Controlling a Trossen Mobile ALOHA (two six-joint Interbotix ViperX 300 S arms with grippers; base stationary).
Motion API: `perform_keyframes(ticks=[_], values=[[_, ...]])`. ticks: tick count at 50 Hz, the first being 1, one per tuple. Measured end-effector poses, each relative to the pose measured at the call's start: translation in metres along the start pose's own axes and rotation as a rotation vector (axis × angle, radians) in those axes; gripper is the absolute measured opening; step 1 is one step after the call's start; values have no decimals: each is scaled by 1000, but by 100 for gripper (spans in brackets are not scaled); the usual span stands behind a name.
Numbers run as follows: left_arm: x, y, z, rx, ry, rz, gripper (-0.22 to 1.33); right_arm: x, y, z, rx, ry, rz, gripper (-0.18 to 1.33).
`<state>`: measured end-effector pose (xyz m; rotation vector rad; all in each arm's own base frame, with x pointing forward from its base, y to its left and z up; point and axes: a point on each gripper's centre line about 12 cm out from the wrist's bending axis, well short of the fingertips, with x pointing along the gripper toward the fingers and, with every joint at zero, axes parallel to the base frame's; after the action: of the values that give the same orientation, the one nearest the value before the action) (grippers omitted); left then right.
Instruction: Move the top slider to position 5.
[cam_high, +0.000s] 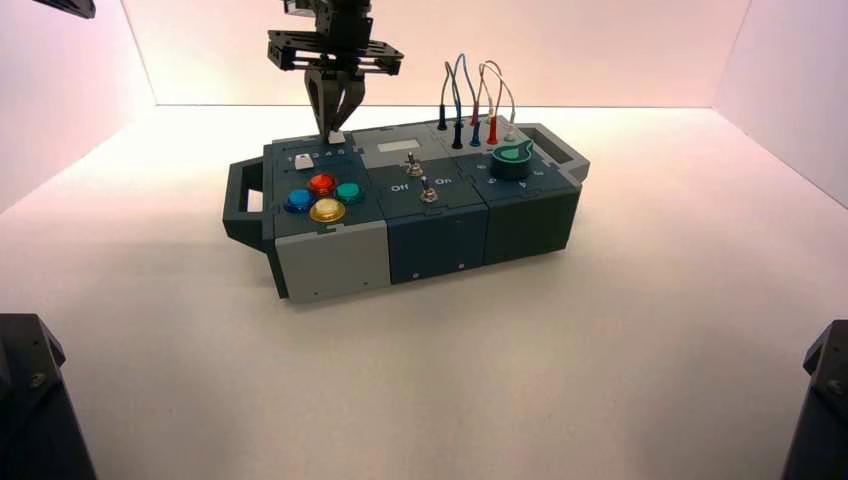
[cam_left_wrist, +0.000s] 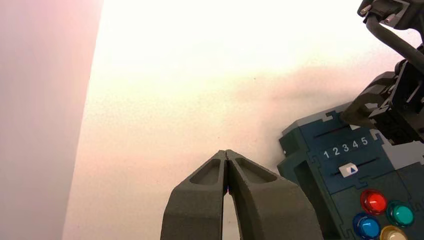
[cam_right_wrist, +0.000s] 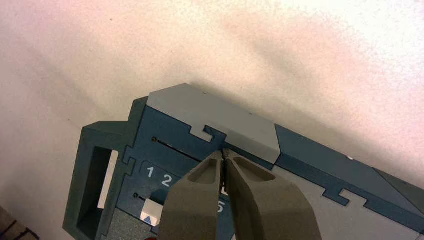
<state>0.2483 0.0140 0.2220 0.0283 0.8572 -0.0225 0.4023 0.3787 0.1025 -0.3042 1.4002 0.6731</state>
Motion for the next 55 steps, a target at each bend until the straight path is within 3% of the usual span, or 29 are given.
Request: perform_keyframes(ticks=[7, 19, 24, 37, 55], values=[[1, 0, 0, 0, 3, 0, -16, -6, 1, 3, -11, -33, -3, -14], [1, 0, 0, 0, 5, 0, -16, -61, 9, 9, -24, -135, 2, -14], [2, 0, 0, -2, 4, -1, -16, -73, 13, -3, -19, -105, 10, -14], [8, 0, -4, -2, 45, -6, -16, -63, 12, -47, 0, 12, 5, -14], [8, 0, 0, 0, 33, -4, -16, -56, 8, -64, 3, 0, -2, -14]])
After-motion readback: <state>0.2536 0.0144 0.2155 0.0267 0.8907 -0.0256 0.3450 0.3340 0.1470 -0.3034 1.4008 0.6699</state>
